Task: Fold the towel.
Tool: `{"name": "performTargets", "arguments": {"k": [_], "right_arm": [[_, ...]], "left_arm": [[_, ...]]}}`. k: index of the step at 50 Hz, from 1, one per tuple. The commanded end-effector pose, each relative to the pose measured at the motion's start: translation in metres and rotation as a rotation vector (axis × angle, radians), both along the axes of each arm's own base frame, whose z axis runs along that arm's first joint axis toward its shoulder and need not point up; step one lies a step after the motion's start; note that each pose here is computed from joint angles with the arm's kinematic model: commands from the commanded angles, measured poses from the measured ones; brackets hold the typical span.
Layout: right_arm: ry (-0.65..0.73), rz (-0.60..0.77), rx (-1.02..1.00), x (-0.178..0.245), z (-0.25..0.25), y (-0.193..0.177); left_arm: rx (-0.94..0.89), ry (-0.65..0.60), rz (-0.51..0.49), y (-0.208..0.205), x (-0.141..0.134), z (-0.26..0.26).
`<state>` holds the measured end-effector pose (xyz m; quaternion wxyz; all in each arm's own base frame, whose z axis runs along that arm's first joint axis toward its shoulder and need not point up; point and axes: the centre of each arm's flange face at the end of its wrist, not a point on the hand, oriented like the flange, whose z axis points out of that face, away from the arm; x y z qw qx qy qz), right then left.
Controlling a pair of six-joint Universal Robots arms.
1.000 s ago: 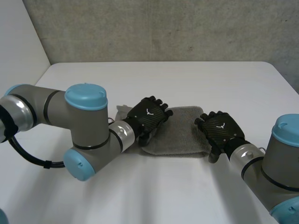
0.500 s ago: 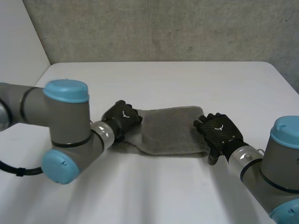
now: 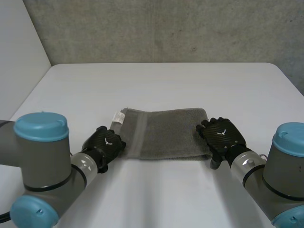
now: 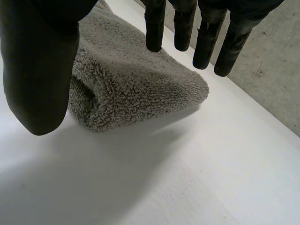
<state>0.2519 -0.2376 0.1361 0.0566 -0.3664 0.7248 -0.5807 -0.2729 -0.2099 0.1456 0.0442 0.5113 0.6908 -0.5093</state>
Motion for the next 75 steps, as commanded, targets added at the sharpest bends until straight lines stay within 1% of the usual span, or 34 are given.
{"name": "performTargets", "arguments": {"k": [1,7,16,22,24,26,27,29,30,32,34,35,37,38,40,46,51,55,57,59,60,62,63,64,65,67,68,69,70,71,72,73,74,75], "right_arm": [[0.001,0.0,0.002,0.0,-0.001,0.0],[-0.008,-0.001,-0.01,0.001,-0.004,-0.002],[-0.013,-0.005,-0.021,0.002,-0.009,-0.006],[-0.009,-0.009,-0.011,0.002,-0.015,-0.011],[-0.01,-0.014,-0.014,0.002,-0.014,-0.012],[-0.015,-0.026,-0.019,0.0,-0.011,-0.015],[-0.015,-0.026,-0.019,0.0,-0.011,-0.015],[-0.016,-0.029,-0.02,-0.001,-0.009,-0.015],[-0.019,-0.029,-0.016,-0.001,-0.008,-0.013],[-0.031,-0.032,-0.009,-0.001,-0.006,-0.011],[-0.081,-0.046,0.013,-0.001,-0.002,-0.01],[-0.082,-0.046,0.013,-0.001,-0.002,-0.01],[-0.143,-0.066,0.048,-0.001,0.0,-0.01],[-0.144,-0.066,0.048,-0.001,0.0,-0.01],[-0.186,-0.074,0.07,0.0,0.0,-0.012],[-0.199,-0.073,0.095,0.003,-0.007,-0.013],[-0.184,-0.086,0.106,0.003,-0.014,-0.016],[-0.173,-0.095,0.098,0.001,-0.014,-0.019],[-0.157,-0.102,0.082,0.0,-0.012,-0.019],[-0.077,-0.116,0.034,-0.005,-0.008,-0.018],[-0.077,-0.116,0.033,-0.005,-0.008,-0.018],[0.042,-0.106,-0.04,-0.014,0.0,-0.016],[0.043,-0.106,-0.04,-0.014,0.0,-0.016],[0.107,-0.104,-0.084,-0.022,0.005,-0.017],[0.107,-0.104,-0.085,-0.022,0.005,-0.017],[0.222,-0.101,-0.188,-0.033,0.019,-0.025],[0.223,-0.101,-0.188,-0.033,0.019,-0.025],[0.279,-0.099,-0.242,-0.036,0.026,-0.031],[0.319,-0.085,-0.297,-0.033,0.033,-0.035],[0.32,-0.085,-0.298,-0.033,0.034,-0.035],[0.348,-0.064,-0.355,-0.026,0.043,-0.037],[0.345,-0.021,-0.408,-0.01,0.054,-0.033],[0.345,-0.021,-0.409,-0.01,0.054,-0.033],[0.32,0.042,-0.461,0.012,0.064,-0.024]], "left_arm": [[-0.046,0.095,0.017,0.008,0.0,0.026],[-0.066,0.173,0.036,0.007,-0.001,0.037],[-0.089,0.188,0.049,0.0,-0.001,0.035],[-0.106,0.244,0.064,-0.004,-0.003,0.039],[-0.104,0.273,0.075,-0.006,-0.003,0.042],[-0.095,0.348,0.098,-0.011,-0.005,0.05],[-0.095,0.348,0.098,-0.011,-0.005,0.05],[-0.094,0.434,0.122,-0.018,-0.008,0.061],[-0.094,0.434,0.122,-0.018,-0.008,0.061],[-0.09,0.481,0.139,-0.023,-0.008,0.066],[-0.085,0.572,0.169,-0.032,-0.007,0.073],[-0.085,0.573,0.169,-0.032,-0.007,0.073],[-0.077,0.651,0.192,-0.039,-0.007,0.078],[-0.077,0.652,0.192,-0.039,-0.007,0.078],[-0.053,0.709,0.203,-0.041,-0.008,0.074],[-0.025,0.797,0.239,-0.044,-0.001,0.063],[-0.017,0.846,0.266,-0.047,0.005,0.06],[0.001,0.859,0.263,-0.045,0.005,0.057],[0.013,0.859,0.262,-0.046,0.007,0.055],[0.012,0.86,0.265,-0.048,0.009,0.055],[0.012,0.86,0.265,-0.048,0.009,0.055],[0.016,0.858,0.281,-0.05,0.014,0.053],[0.016,0.858,0.281,-0.05,0.014,0.053],[0.014,0.858,0.29,-0.051,0.017,0.052],[0.009,0.86,0.295,-0.052,0.019,0.053],[0.004,0.864,0.296,-0.053,0.02,0.055],[0.0,0.864,0.298,-0.053,0.021,0.056],[0.0,0.864,0.298,-0.053,0.021,0.056],[-0.003,0.868,0.296,-0.052,0.021,0.058],[-0.005,0.866,0.297,-0.053,0.021,0.058],[-0.005,0.866,0.297,-0.053,0.021,0.058],[-0.004,0.866,0.296,-0.052,0.021,0.058],[-0.004,0.866,0.296,-0.052,0.021,0.058],[-0.005,0.867,0.295,-0.052,0.021,0.058]]}}
